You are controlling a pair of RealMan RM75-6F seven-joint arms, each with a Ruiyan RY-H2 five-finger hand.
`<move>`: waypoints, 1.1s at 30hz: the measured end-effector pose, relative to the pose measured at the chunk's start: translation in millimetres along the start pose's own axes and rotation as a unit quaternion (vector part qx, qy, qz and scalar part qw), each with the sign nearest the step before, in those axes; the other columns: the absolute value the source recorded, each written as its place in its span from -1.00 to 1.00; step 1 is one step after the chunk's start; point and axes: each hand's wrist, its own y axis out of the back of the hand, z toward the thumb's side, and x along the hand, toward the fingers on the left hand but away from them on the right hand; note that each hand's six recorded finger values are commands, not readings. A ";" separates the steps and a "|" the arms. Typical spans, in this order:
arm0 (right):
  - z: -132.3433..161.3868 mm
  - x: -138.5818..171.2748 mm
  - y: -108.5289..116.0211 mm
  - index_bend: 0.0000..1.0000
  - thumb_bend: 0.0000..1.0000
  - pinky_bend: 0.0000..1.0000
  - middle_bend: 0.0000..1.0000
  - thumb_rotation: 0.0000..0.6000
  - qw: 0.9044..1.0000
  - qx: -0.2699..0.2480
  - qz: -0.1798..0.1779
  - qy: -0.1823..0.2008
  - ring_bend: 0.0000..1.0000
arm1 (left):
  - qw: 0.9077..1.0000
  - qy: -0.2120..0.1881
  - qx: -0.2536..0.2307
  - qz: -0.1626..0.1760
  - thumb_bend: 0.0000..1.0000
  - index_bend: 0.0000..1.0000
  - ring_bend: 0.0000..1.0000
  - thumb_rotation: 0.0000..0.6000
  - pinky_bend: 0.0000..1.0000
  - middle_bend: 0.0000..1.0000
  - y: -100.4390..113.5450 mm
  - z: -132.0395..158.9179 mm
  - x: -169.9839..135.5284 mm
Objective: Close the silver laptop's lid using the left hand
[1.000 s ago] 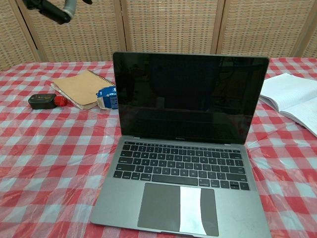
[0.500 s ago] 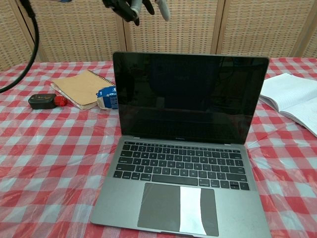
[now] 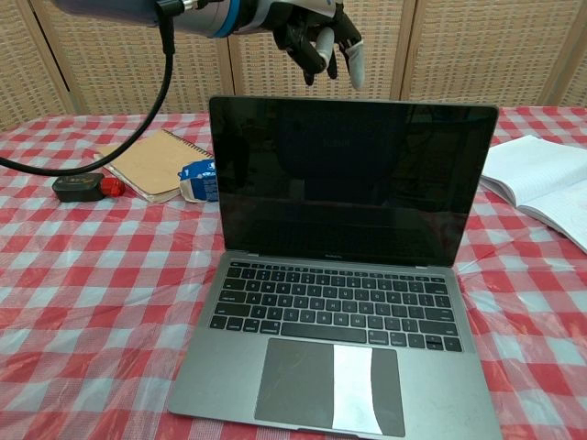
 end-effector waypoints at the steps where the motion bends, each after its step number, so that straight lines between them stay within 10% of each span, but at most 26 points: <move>1: -0.1 0.0 0.0 -1.00 -0.06 -1.00 -1.00 1.00 1.000 0.000 0.000 0.000 -1.00 | 1.000 -0.001 0.000 -0.002 1.00 -0.16 -0.46 1.00 -0.35 -0.46 -0.6 2.5 1.2; 33: 4.1 1.1 -1.2 -1.00 -0.03 -1.00 -1.00 1.00 1.000 -0.002 0.001 0.010 -1.00 | 0.999 -0.022 0.011 -0.045 1.00 0.10 -0.24 1.00 -0.21 -0.16 -14.4 32.9 -15.5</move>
